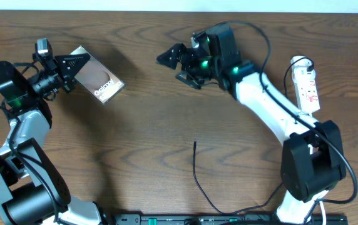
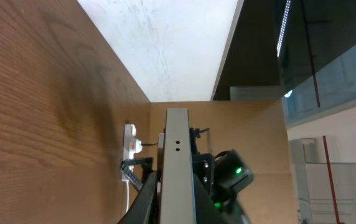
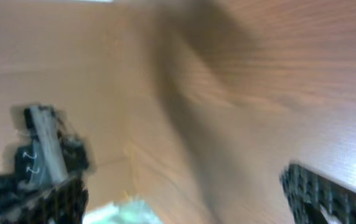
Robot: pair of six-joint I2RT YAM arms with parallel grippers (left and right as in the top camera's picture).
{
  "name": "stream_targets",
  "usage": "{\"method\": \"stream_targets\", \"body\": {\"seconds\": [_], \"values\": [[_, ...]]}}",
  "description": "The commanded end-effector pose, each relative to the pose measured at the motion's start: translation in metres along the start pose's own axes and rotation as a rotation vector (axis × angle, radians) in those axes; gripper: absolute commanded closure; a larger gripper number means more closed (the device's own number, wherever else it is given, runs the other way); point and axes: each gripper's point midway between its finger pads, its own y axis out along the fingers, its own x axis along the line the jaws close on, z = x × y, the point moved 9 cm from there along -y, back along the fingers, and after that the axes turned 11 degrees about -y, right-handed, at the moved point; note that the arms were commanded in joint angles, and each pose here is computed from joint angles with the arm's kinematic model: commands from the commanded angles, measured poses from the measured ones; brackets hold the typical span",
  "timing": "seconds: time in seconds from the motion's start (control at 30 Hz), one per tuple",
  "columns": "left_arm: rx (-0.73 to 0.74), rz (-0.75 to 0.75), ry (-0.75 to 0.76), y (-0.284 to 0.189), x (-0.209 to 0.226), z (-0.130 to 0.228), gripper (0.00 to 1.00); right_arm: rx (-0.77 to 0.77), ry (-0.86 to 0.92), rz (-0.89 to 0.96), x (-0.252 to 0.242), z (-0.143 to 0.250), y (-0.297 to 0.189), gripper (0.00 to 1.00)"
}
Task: Plug charger to phone and switch on socket
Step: 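Move the right gripper down over the black cable's connector end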
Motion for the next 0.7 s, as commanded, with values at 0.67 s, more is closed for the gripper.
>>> {"method": "stream_targets", "body": {"seconds": [0.67], "values": [[0.071,0.001,0.088,0.001,-0.002,0.005,0.93,0.348,0.076,0.775,-0.057,0.117,-0.007,0.01]]}}
